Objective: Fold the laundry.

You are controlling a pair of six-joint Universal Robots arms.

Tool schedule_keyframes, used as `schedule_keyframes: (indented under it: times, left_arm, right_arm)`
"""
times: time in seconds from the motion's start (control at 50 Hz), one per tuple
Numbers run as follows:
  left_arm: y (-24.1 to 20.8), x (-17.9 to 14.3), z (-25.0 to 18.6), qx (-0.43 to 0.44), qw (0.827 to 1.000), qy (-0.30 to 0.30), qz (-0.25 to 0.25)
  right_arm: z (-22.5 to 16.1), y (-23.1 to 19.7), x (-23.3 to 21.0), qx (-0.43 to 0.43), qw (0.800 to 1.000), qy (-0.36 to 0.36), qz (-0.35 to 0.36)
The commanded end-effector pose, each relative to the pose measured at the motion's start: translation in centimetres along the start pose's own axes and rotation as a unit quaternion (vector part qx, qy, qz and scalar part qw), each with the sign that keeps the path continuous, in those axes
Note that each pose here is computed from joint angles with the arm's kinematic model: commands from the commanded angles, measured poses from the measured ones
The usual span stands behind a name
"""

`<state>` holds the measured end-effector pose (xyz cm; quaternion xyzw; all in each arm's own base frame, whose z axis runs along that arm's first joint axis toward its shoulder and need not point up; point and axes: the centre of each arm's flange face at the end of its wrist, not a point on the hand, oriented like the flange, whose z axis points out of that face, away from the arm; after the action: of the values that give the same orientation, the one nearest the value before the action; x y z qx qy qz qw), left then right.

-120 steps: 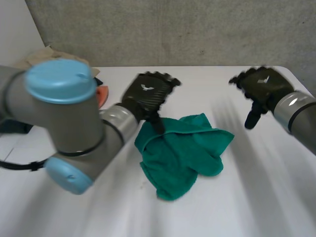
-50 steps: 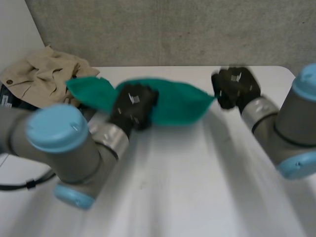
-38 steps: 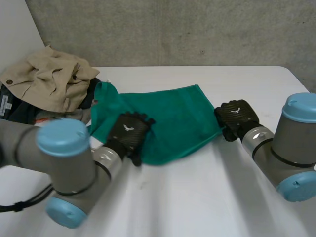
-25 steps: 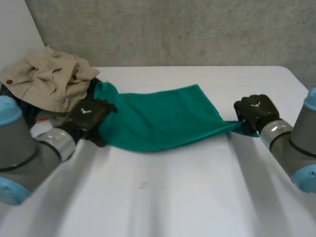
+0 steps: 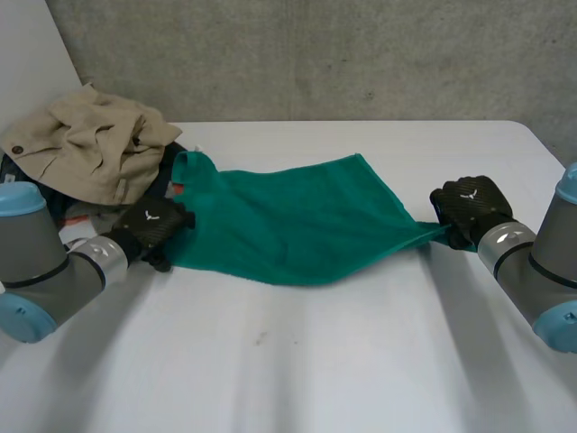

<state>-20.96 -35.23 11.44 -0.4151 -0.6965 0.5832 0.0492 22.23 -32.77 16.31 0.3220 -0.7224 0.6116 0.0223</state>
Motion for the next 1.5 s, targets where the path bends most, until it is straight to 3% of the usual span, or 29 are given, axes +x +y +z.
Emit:
schedule_keyframes:
  times: [0.02,0.68,0.98,1.28,1.5]
  left_arm:
    - [0.2,-0.4,0.9,-0.003,1.0,-0.006,0.014]
    - [1.1,-3.1,4.4,-0.003,0.998,-0.058,0.04]
    - [-2.1,-1.0,-2.2,-0.044,0.999,-0.005,-0.006]
    - [1.3,-2.7,0.1,-0.06,0.997,-0.025,0.049]
    - [1.7,-3.6,2.1,-0.048,0.996,-0.033,0.062]
  right_arm:
    - [0.0,0.1,-0.1,-0.001,1.0,-0.001,-0.001]
    - [0.0,0.5,0.0,-0.008,1.0,0.001,0.001]
    - [-0.2,0.2,-0.1,-0.007,1.0,0.0,0.0]
    - [-0.1,0.5,-0.3,-0.01,1.0,-0.004,0.0]
    - [-0.1,0.7,-0.4,-0.013,1.0,-0.005,0.0]
